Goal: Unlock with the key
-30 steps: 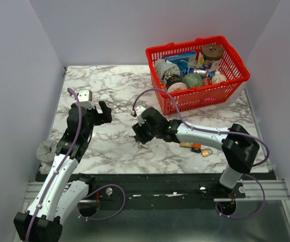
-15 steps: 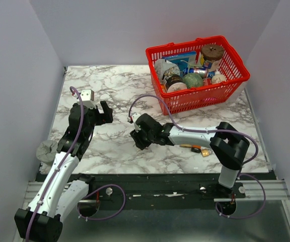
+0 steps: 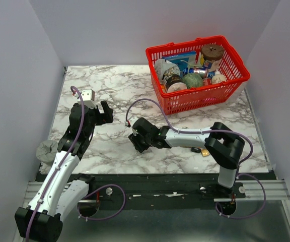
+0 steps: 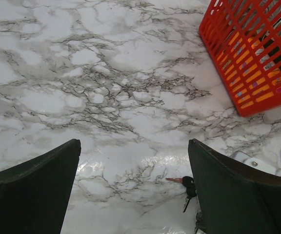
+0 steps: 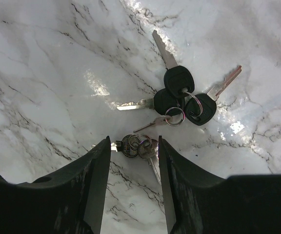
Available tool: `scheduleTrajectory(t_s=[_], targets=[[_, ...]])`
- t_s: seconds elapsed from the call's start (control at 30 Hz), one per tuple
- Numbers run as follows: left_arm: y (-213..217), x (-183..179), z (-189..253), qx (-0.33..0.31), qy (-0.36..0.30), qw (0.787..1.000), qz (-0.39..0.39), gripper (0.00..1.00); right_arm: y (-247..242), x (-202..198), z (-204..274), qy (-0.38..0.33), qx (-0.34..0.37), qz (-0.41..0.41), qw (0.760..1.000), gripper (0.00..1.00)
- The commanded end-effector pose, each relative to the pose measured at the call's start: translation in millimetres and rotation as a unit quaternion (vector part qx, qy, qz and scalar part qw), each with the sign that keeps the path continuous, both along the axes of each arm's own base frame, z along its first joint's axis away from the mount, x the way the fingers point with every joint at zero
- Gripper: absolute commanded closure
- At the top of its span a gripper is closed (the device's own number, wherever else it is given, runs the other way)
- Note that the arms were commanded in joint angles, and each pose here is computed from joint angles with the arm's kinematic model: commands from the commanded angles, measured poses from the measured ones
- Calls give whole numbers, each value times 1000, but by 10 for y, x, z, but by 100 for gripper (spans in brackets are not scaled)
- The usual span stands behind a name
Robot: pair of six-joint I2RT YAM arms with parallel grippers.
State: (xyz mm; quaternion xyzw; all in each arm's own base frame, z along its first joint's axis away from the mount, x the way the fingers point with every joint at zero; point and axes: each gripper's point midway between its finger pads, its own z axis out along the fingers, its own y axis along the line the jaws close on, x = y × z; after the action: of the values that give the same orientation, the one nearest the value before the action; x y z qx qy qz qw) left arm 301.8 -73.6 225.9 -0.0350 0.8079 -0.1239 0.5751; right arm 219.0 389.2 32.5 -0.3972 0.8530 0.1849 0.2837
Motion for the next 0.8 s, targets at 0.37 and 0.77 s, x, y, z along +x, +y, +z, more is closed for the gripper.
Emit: scheduleTrajectory(t_s=[0.37,0.77], targets=[[-11,0,86,-5,-4,1000,-5,1,-37,85,-215,-29,-34,-13,999,54],[-55,-7,102,-8,-8,1000,-18,1,-34,40,-109,-18,-19,-21,999,76]])
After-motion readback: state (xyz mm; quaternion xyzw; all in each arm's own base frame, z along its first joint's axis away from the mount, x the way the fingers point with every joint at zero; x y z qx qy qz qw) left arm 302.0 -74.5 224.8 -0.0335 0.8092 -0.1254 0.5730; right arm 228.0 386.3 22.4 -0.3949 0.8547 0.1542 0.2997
